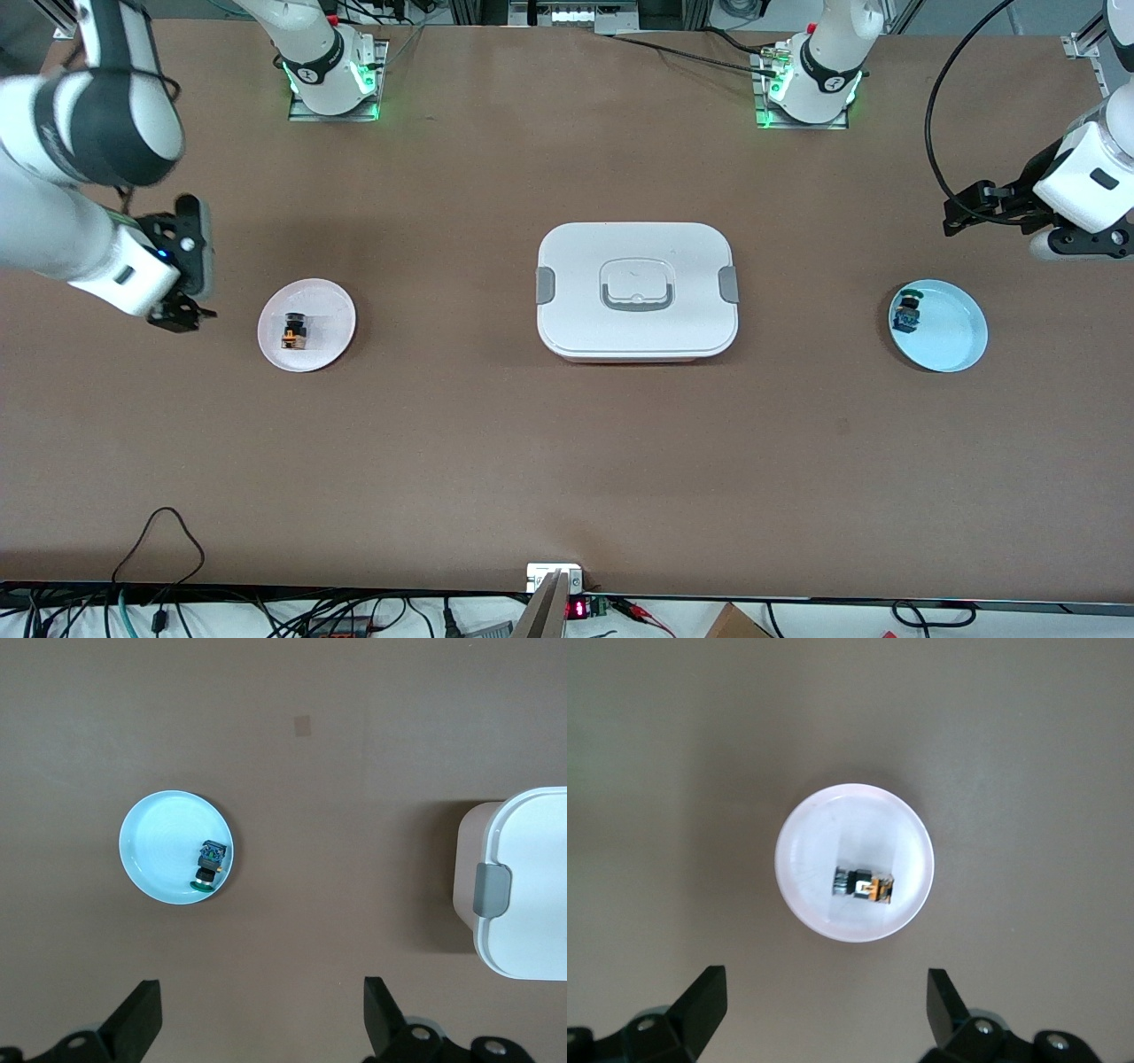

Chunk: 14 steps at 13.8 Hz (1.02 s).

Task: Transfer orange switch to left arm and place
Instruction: 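Move the right gripper down over the orange switch on the white plate, then close the right gripper on the orange switch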

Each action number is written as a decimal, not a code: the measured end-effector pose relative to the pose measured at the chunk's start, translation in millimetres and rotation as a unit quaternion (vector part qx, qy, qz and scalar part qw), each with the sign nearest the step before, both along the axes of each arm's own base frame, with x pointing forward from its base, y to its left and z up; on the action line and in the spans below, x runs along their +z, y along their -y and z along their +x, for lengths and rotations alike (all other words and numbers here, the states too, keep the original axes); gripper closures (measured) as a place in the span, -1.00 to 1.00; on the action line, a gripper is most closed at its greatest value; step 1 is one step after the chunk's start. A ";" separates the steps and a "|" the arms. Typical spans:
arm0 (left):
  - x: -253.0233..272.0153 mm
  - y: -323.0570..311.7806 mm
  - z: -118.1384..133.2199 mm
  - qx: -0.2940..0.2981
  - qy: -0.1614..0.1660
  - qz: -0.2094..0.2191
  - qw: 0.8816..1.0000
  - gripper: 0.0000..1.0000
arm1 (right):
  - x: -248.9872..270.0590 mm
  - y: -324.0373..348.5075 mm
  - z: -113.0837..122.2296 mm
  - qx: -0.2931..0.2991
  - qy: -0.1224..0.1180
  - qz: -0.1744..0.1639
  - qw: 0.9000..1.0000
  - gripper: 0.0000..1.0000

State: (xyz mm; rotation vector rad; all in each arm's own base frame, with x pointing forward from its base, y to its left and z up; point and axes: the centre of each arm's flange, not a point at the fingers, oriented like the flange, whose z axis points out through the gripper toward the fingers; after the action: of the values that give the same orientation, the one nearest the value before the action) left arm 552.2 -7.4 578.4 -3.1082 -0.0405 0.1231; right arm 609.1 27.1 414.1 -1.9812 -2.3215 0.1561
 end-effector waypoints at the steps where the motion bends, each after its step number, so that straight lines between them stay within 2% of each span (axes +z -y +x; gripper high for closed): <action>1: 0.0 0.0 0.0 0.000 0.000 0.000 1.000 -1.00 | -27.6 -0.3 -2.4 0.002 0.004 0.001 1.000 -1.00; 4: 0.1 0.0 0.0 0.000 0.000 0.000 1.000 -1.00 | -103.3 -0.3 -15.1 0.005 0.015 0.004 1.000 -1.00; 6: 0.1 0.0 0.0 0.000 0.000 0.000 1.000 -1.00 | -134.0 2.0 -21.8 0.009 0.015 0.006 1.000 -1.00; 14: 0.1 0.0 0.0 0.000 0.000 0.000 1.000 -1.00 | -189.6 23.3 -21.1 0.018 0.017 0.011 1.000 -1.00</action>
State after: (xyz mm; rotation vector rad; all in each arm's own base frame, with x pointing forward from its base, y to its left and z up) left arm 552.2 -7.4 578.5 -3.1082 -0.0406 0.1229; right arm 588.0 3.7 224.4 -1.9486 -2.3686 0.0994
